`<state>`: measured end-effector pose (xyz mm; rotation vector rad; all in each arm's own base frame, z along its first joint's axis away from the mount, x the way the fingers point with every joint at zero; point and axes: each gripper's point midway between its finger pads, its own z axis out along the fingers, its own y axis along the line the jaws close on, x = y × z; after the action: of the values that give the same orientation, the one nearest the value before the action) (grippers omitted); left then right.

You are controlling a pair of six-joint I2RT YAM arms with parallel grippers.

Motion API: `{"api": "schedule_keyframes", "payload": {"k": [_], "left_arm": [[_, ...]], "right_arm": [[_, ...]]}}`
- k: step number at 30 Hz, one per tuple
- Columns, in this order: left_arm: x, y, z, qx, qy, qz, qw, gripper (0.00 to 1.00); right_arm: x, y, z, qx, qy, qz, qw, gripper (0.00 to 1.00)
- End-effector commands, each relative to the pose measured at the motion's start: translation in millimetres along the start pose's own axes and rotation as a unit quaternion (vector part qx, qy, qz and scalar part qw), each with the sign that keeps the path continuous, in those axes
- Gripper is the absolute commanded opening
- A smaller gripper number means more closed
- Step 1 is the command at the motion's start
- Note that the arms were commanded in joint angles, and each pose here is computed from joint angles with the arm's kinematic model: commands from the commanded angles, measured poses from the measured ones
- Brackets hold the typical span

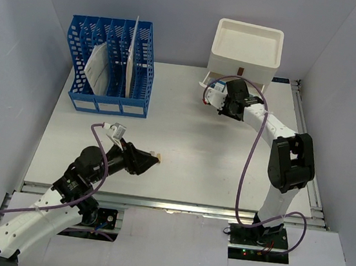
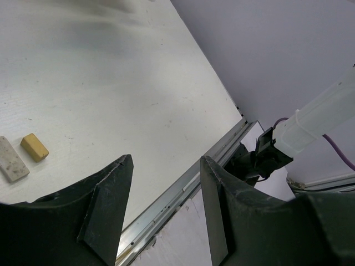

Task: Organize the desk

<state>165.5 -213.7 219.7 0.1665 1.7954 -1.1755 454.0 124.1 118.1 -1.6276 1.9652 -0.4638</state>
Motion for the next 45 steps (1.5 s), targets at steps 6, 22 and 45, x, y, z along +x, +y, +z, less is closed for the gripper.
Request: {"api": "schedule_keyframes", "payload": {"k": [6, 22, 45], "left_arm": [[-2, -2, 0, 0.006, -0.005, -0.003, 1.0, 0.62], [-4, -3, 0, 0.006, -0.008, 0.005, 1.0, 0.63], [-83, -21, 156, -0.006, -0.01, 0.015, 1.0, 0.67]], "right_arm": [[32, -90, -7, 0.185, 0.034, 0.031, 0.982, 0.48], [52, -111, -1, 0.197, 0.066, -0.036, 0.977, 0.47], [50, -150, -11, 0.272, 0.034, -0.062, 0.96, 0.49]]}}
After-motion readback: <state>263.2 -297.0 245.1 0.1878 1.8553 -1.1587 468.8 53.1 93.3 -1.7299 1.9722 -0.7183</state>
